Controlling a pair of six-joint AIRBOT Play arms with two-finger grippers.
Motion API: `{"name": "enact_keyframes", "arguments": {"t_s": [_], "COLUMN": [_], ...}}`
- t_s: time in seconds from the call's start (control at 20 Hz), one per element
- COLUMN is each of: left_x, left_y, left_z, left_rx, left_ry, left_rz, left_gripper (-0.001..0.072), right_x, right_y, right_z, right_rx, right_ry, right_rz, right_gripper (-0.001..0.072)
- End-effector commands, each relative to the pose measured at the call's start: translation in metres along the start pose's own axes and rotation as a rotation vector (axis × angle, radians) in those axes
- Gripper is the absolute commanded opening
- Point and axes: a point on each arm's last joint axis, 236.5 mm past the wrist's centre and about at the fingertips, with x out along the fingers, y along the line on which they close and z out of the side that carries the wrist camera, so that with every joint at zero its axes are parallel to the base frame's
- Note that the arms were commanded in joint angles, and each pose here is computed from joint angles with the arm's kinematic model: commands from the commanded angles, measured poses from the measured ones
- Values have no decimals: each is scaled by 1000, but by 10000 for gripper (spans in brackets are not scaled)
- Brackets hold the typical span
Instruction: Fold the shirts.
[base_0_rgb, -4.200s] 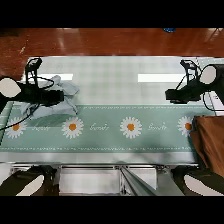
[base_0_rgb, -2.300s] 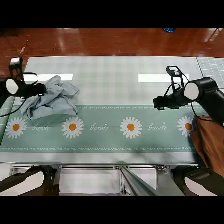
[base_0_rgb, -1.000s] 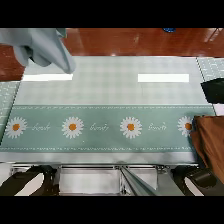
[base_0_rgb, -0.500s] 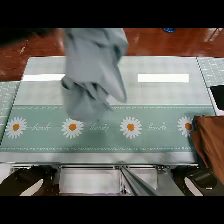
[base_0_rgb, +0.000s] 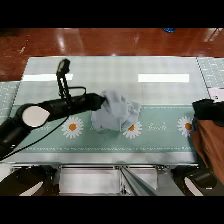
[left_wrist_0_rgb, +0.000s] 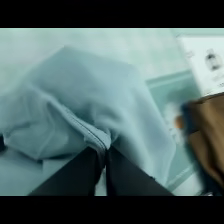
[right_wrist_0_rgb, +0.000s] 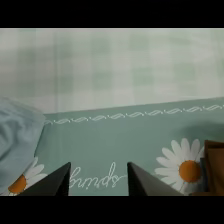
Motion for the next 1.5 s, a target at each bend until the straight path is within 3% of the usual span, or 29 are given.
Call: {"name": "enact_keyframes", "arguments": {"t_s": [0.0,0.2,0.3,0.4,0.5,0.6,0.7,0.8,0.9,1.2,1.45], "left_x": [20,10,-28,-90,-157,-193,-166,-123,-95,-6,44], "left_y": [50,41,49,82,129,182,192,149,115,96,67], "left_z": [-65,-56,-2,60,107,111,92,79,62,-14,-34], "left_rx": [-64,85,129,174,107,-170,-444,-511,-499,-509,-426], "left_ry": [178,305,276,176,-2,-125,-131,-35,99,496,620], "left_rz": [99,75,124,259,427,500,296,-72,-295,-329,-340], "left_gripper": [479,505,505,505,504,504,504,504,504,504,503], "right_x": [49,95,87,59,32,25,52,87,108,122,132], "right_y": [21,51,27,-31,-106,-159,-164,-141,-120,-98,-71], "right_z": [-40,-20,22,68,77,49,13,-20,-50,-93,-104], "right_rx": [27,76,75,109,211,374,507,546,571,562,542], "right_ry": [130,132,84,-17,-60,-27,33,97,163,276,354], "right_rz": [65,139,87,-35,-205,-305,-244,-120,-33,42,131], "right_gripper": [411,411,411,411,410,410,409,409,409,409,409]}}
